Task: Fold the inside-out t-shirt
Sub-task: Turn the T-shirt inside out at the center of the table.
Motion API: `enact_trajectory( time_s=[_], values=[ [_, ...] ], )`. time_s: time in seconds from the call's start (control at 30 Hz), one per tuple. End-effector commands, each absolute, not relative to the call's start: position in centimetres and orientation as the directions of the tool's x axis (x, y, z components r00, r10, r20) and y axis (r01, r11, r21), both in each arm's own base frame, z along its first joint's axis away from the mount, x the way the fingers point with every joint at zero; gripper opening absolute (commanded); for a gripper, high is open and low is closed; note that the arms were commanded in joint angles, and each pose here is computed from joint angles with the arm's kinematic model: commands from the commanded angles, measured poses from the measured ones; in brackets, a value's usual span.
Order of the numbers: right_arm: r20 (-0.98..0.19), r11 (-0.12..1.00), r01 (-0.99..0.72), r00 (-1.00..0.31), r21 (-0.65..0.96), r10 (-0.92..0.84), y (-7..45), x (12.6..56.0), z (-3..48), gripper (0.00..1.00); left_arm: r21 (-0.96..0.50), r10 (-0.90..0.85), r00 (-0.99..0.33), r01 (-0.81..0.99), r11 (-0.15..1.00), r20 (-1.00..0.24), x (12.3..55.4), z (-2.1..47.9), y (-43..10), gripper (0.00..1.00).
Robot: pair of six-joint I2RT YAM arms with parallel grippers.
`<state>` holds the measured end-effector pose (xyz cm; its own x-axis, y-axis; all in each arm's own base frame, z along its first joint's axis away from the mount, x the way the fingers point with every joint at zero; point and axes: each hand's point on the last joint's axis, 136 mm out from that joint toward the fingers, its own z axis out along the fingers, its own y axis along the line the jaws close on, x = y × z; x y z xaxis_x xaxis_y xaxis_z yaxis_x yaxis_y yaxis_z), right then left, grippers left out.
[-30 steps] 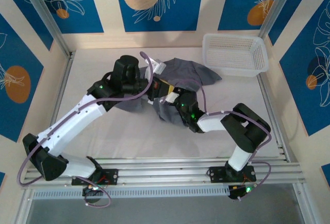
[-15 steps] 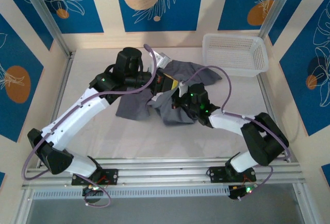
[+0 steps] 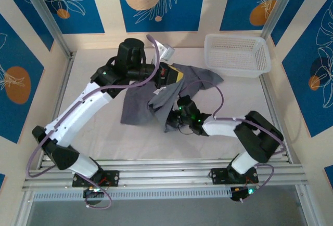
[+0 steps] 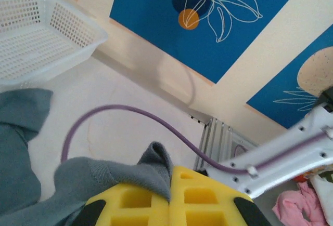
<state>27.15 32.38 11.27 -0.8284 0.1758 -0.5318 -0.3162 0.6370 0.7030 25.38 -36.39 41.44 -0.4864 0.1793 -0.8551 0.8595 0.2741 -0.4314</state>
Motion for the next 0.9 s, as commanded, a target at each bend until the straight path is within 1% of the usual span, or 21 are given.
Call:
enact_trajectory(
  time_s=[0.0,0.07,0.1,0.17,0.2,0.23,0.3,0.4,0.47,0.53,0.57,0.63,0.7,0.77,0.8,0.87],
  values=[
    [-0.661,0.764,-0.226,-0.678,0.604,0.322,27.9,30.2,14.9,0.00,-0.474,0.150,-0.495,0.867,0.156,-0.856,24.2,43.7,-37.6,0.00],
    [-0.746,0.824,-0.242,-0.600,0.512,0.287,25.9,31.2,16.4,0.00,-0.496,0.108,-0.505,0.862,0.104,-0.856,23.9,45.5,-38.0,0.00],
    [-0.822,0.866,-0.289,-0.530,0.408,0.210,25.4,31.4,17.6,0.00,-0.510,0.085,-0.516,0.856,0.088,-0.852,23.9,46.5,-38.1,0.00],
    [-0.909,0.900,-0.359,-0.407,0.247,0.087,25.7,31.3,19.1,0.00,-0.530,0.055,-0.535,0.844,0.082,-0.843,24.2,48.3,-38.4,0.00],
    [-0.934,0.894,-0.411,-0.357,0.179,0.023,26.5,31.1,19.4,0.00,-0.536,0.054,-0.541,0.840,0.078,-0.840,24.3,48.9,-38.7,0.00],
    [-0.942,0.885,-0.448,-0.333,0.127,-0.034,27.2,30.9,19.1,0.00,-0.535,0.052,-0.538,0.842,0.069,-0.841,24.3,49.7,-38.9,0.00],
    [-0.927,0.877,-0.471,-0.362,0.094,-0.096,27.9,30.9,17.4,0.00,-0.526,0.054,-0.527,0.850,0.040,-0.848,23.7,50.9,-39.5,0.00],
    [-0.872,0.802,-0.577,-0.460,0.151,-0.167,30.4,29.7,14.1,0.00,-0.499,0.045,-0.498,0.867,-0.009,-0.866,22.6,52.9,-40.2,0.00],
    [-0.797,0.719,-0.628,-0.577,0.297,-0.175,32.4,28.6,12.4,0.00,-0.487,0.046,-0.486,0.873,-0.035,-0.873,21.9,53.8,-40.7,0.00],
    [-0.696,0.653,-0.585,-0.707,0.481,-0.121,33.4,28.1,11.6,0.00,-0.476,0.053,-0.473,0.878,-0.054,-0.879,21.3,54.2,-41.0,0.00],
    [-0.667,0.645,-0.551,-0.740,0.530,-0.084,33.4,28.3,11.8,0.00,-0.473,0.058,-0.470,0.879,-0.057,-0.881,21.0,54.2,-41.1,0.00],
    [-0.606,0.649,-0.458,-0.796,0.607,0.006,32.8,29.0,13.0,0.00,-0.469,0.072,-0.465,0.882,-0.047,-0.882,20.8,53.8,-41.1,0.00],
    [-0.568,0.615,-0.403,-0.818,0.678,0.090,32.1,29.5,16.1,0.00,-0.460,0.096,-0.456,0.887,-0.032,-0.885,20.4,53.0,-41.1,0.00],
    [-0.569,0.587,-0.383,-0.805,0.714,0.167,31.2,30.2,19.8,0.00,-0.455,0.108,-0.449,0.890,-0.027,-0.887,20.0,52.6,-41.0,0.00],
    [-0.566,0.594,-0.354,-0.796,0.723,0.214,30.3,30.8,21.2,0.00,-0.455,0.110,-0.450,0.890,-0.032,-0.886,19.8,52.5,-40.9,0.00],
    [-0.518,0.600,-0.257,-0.795,0.758,0.315,28.4,32.3,22.3,0.00,-0.454,0.108,-0.446,0.889,-0.064,-0.889,19.0,53.0,-40.9,0.00]
  ],
)
